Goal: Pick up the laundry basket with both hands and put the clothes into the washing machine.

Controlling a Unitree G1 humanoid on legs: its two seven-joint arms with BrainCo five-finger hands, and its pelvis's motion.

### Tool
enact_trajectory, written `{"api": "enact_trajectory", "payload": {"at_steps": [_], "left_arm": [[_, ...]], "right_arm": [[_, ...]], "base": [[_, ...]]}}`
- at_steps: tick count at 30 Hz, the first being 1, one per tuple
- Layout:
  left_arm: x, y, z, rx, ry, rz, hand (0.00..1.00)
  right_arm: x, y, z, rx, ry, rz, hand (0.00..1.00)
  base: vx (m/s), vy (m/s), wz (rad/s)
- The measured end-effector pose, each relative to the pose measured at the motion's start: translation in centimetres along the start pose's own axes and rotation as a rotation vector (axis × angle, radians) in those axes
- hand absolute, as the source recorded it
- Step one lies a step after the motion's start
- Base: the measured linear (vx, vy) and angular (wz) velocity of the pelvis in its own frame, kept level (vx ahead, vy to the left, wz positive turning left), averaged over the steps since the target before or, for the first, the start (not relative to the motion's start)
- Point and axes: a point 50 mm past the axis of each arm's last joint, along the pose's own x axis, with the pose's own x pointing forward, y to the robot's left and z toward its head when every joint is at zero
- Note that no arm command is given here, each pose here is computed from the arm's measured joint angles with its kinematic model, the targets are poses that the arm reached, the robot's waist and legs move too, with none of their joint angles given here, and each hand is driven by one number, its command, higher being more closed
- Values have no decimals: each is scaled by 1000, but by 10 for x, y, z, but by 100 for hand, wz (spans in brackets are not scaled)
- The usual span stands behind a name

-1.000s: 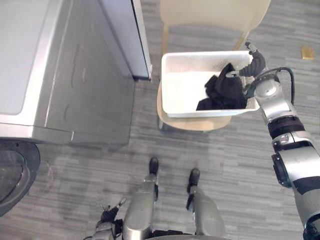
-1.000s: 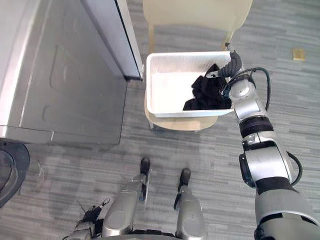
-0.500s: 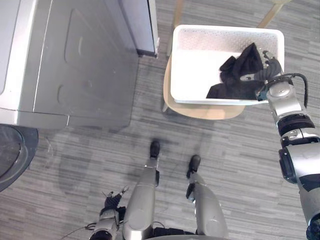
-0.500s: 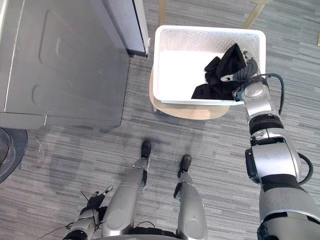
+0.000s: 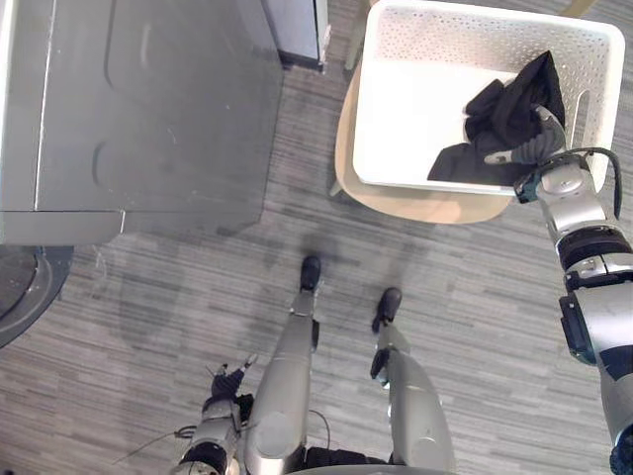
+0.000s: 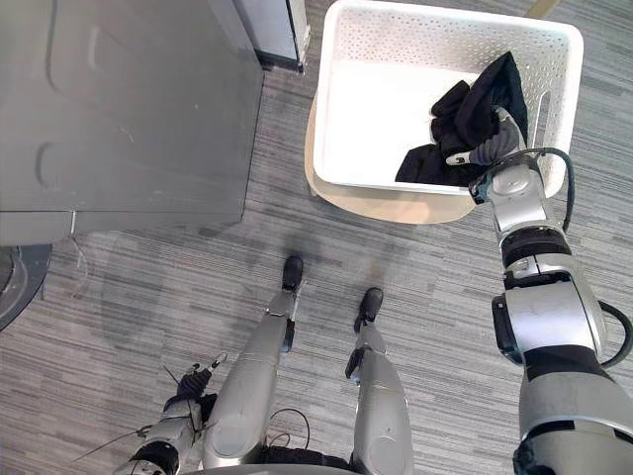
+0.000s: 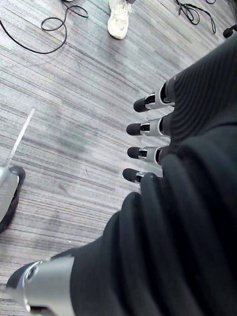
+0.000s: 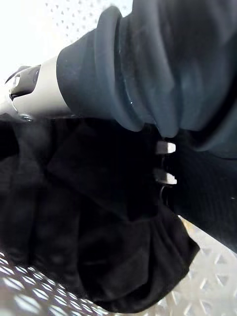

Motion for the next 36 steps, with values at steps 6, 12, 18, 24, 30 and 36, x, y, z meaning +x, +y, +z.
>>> {"api": "enact_trajectory", "payload": {"at_steps": [6,12,18,24,30,36], "left_arm": [[2,-5,15,-7,-38,-2,0],[2,-5,23,-27,-67,10,0],[1,-6,38,-96,-115,9,0],[0,-7,56,-159,-181,5,0],[-1,-4,59,-227,-180,25,0],[-3,-5,64,-291,-193,28,0]], "right_arm": [[0,6,5,-4,-20,12,0],[2,-1,16,17,-48,-15,0],[0,-18,40,14,-171,-22,100],[-2,-22,50,23,-219,-5,100],[-3,-16,34,31,-161,-20,100],[-4,-15,28,120,-128,-58,100]], "base": [[-17,-5,11],[-11,-7,8],[-40,3,-4],[-9,-1,0],[49,-9,1],[79,-4,1]]}}
